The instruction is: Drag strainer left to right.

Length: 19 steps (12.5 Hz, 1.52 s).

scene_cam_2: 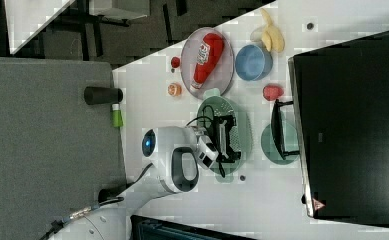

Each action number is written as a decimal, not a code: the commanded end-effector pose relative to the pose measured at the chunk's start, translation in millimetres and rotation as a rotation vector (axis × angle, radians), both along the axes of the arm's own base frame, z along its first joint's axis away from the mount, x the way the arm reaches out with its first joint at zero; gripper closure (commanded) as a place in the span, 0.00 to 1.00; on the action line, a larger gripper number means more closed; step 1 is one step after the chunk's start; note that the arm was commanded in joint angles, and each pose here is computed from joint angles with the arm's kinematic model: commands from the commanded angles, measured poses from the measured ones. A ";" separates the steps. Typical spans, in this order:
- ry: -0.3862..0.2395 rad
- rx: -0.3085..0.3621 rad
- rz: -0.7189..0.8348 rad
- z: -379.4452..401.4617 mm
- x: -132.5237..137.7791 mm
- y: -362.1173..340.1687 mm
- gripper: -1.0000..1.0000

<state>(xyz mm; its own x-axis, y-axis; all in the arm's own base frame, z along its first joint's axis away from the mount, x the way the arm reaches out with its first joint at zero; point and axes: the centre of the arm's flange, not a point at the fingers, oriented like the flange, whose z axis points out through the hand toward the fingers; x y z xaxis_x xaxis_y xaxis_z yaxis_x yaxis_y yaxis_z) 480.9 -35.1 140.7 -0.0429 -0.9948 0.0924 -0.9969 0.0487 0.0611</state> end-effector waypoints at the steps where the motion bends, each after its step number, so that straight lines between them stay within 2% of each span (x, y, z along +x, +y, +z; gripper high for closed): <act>1: -0.010 -0.024 0.045 7.2 3.7 -35.7 0.00; 3: -0.014 -0.030 0.064 7.7 2.6 -48.7 0.00; 6: -0.022 -0.020 0.243 20.3 7.0 -39.2 0.00; 9: -0.091 -0.027 0.363 73.5 22.6 -6.5 0.00; 10: -0.094 -0.038 0.380 95.9 25.5 3.2 0.00; 12: -0.075 -0.072 0.398 144.7 30.2 16.5 0.00; 15: 0.001 -0.105 0.446 218.4 27.5 25.4 0.00; 17: 0.047 -0.024 0.495 263.0 15.6 25.5 0.00; 18: 0.048 0.047 0.525 284.3 8.6 25.3 0.00; 19: 0.007 0.101 0.573 310.7 5.4 26.0 0.00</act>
